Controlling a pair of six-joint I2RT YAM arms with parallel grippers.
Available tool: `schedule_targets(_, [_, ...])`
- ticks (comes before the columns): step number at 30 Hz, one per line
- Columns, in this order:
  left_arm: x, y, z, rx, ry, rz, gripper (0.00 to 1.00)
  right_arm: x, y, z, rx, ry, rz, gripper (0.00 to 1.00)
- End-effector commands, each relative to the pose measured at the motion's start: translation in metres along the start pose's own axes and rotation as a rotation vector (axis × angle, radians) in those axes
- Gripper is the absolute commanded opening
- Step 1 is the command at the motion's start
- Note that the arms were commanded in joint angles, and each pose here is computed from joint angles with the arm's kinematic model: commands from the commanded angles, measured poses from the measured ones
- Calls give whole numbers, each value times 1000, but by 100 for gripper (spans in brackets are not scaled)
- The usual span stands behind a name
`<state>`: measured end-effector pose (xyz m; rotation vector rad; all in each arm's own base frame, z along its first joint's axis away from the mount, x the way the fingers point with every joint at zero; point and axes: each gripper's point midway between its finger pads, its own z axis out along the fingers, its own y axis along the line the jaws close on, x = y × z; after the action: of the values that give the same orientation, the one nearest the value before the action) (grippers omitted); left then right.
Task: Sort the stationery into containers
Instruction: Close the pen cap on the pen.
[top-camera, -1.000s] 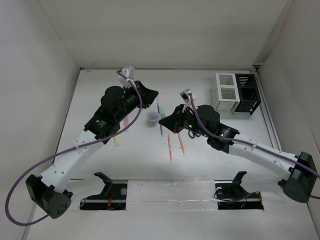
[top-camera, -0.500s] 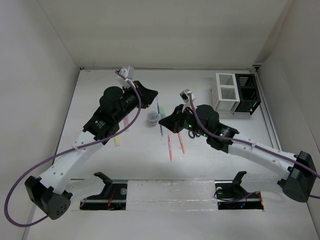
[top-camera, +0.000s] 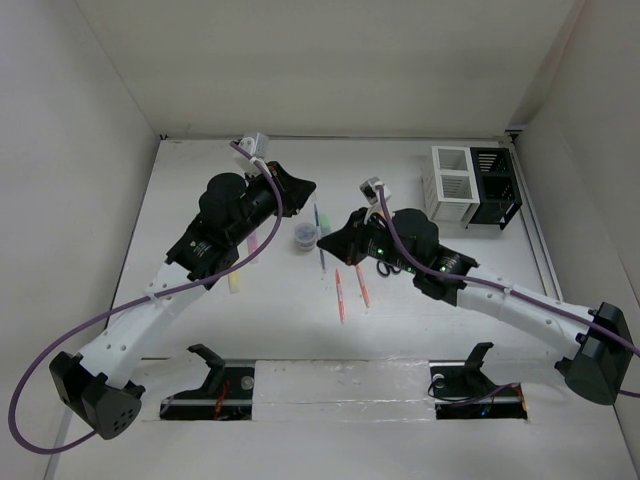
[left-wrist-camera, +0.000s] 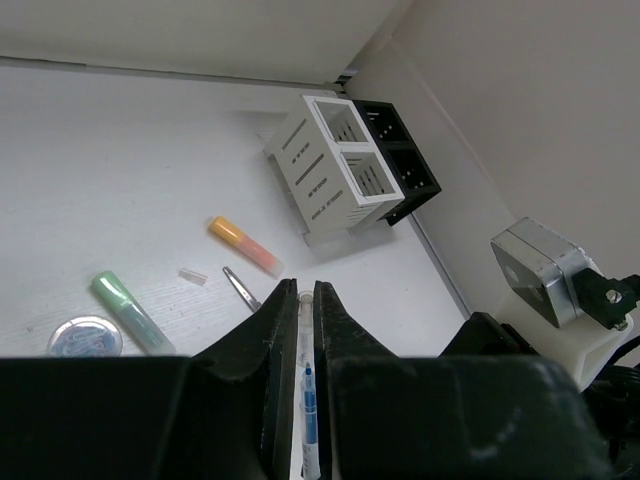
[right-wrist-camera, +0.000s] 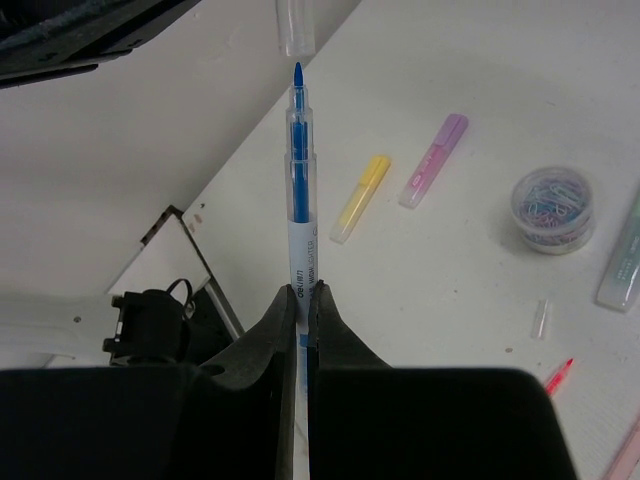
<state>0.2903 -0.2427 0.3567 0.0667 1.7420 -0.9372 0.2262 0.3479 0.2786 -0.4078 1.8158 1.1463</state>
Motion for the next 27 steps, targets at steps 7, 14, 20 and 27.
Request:
schedule_targets(7, [-13,-8,-6,33,-50,6,0,-36,17,-2,-41,-85,-8,0])
schedule_targets(14, [-10,-12,-7,59,-33,16,0,-42,15,-3,-45,-93,1,0])
schedule_targets(20, [-6,-11,-6,66,-27,26,0,-50,21,-2,-69,-91,-1,0])
schedule_targets(27, [-2,-13,-6,84,-15,35,0,-55,27,1,-90,-90,-4,0])
